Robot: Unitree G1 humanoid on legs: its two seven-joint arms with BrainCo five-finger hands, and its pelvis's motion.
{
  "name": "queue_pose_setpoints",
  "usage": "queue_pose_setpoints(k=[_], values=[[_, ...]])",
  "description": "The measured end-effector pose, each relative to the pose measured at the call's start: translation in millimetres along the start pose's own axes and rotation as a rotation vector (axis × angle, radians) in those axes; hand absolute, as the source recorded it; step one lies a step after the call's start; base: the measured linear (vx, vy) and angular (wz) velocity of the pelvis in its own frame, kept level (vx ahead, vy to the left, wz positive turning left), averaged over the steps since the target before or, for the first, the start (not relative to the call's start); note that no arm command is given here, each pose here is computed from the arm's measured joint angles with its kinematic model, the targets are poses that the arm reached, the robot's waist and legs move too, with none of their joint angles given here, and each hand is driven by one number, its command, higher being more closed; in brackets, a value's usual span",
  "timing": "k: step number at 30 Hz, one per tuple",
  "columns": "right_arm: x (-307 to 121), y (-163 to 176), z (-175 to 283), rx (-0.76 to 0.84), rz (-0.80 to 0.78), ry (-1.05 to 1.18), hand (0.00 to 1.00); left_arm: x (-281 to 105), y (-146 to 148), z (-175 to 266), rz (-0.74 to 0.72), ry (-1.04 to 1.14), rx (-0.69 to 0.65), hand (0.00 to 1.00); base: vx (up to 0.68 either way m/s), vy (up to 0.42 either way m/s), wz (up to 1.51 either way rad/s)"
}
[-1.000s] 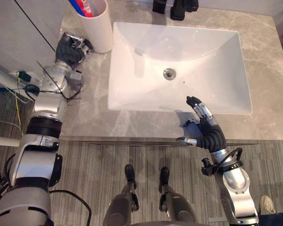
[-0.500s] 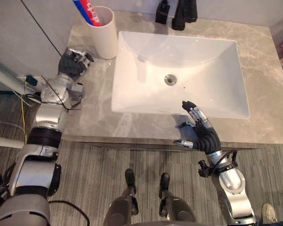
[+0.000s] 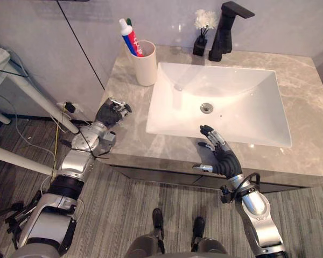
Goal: Organize washtable
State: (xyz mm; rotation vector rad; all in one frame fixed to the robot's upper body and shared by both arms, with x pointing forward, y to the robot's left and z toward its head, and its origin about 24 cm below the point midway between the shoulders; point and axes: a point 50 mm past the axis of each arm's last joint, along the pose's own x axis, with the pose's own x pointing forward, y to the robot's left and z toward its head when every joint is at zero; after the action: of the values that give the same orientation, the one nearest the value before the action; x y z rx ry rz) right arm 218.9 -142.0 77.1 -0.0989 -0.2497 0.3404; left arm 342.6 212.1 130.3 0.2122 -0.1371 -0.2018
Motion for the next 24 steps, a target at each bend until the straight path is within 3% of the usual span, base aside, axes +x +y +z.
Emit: queue_pose_setpoints(k=[14, 24], values=[[-2, 3, -4, 0.028, -0.026, 0.019, 0.0, 4, -30, -8, -0.054, 0.008, -0.063, 1.0, 0.02, 0.006, -0.01], [-4, -5, 3, 0.013, -0.068, -0.005, 0.0, 15, -25, 2, -0.015, -0.013, -0.046, 1.0, 0.02, 0.013, -0.11]])
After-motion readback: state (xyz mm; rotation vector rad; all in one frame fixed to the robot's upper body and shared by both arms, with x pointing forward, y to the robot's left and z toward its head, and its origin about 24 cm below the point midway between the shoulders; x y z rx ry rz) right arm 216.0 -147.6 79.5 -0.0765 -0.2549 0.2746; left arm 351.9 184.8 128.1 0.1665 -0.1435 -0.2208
